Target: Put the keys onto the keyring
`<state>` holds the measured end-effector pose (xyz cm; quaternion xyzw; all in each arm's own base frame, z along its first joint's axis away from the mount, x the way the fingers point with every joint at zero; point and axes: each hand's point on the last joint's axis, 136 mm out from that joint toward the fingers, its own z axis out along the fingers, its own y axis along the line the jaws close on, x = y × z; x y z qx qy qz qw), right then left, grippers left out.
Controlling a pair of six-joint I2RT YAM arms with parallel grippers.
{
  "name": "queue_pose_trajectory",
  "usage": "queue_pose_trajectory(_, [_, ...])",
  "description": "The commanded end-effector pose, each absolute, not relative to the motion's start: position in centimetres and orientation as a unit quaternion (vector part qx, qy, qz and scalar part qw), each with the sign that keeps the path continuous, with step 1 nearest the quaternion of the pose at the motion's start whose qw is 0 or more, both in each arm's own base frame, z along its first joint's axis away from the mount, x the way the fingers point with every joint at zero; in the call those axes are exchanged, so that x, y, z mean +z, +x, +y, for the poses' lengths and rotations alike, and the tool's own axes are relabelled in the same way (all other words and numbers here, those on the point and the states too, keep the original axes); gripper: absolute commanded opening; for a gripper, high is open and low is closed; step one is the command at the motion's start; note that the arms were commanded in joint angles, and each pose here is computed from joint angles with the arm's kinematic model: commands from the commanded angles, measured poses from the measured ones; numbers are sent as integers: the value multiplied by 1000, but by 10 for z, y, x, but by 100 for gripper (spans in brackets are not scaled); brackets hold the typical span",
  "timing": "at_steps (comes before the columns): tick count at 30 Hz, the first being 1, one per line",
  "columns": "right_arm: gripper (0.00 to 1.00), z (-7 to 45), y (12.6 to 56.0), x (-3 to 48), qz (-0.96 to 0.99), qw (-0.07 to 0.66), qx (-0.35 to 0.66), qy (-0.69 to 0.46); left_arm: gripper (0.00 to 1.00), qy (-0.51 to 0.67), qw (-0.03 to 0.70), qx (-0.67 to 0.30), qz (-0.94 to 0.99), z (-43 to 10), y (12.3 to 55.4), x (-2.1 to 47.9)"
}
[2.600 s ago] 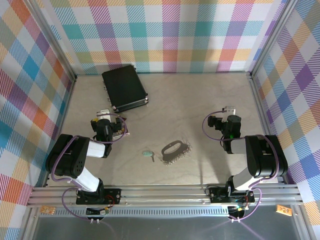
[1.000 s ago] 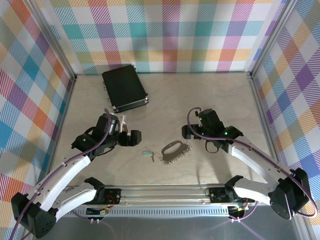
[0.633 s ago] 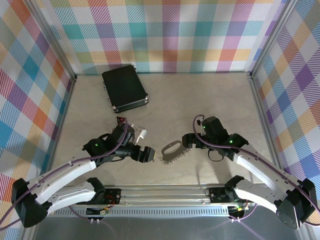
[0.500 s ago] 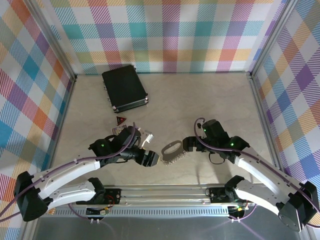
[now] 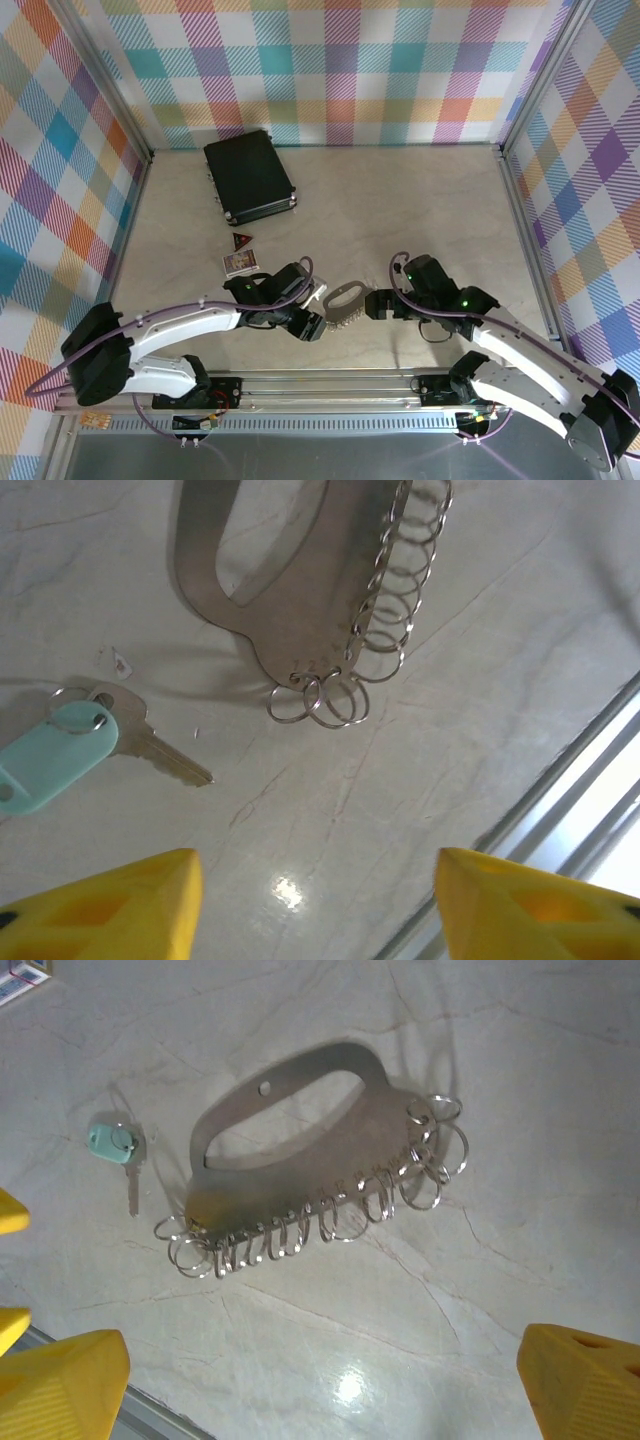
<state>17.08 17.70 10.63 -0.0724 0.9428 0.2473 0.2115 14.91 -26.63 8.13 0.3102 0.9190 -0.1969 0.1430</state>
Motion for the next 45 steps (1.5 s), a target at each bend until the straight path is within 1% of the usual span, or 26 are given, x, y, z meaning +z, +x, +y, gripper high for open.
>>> queue_pose_trajectory(1, [99, 182, 165, 104, 936, 209, 276, -61, 56, 335, 164, -195, 907, -283, 155, 87])
queue_pose_trajectory(13, [99, 175, 158, 92, 934, 214, 281, -52, 42, 395, 161, -139, 894, -302, 162, 65])
queue_pose_trajectory(24, [99, 168, 157, 89, 930, 231, 283, -41, 36, 429, 153, -79, 887, -304, 171, 49])
queue_pose_trajectory(39, [99, 165, 157, 89, 930, 237, 277, -41, 32, 448, 145, -32, 881, -300, 175, 30])
queue_pose_trajectory(45, [99, 165, 157, 89, 930, 237, 277, -40, 27, 450, 148, -26, 881, -299, 178, 27])
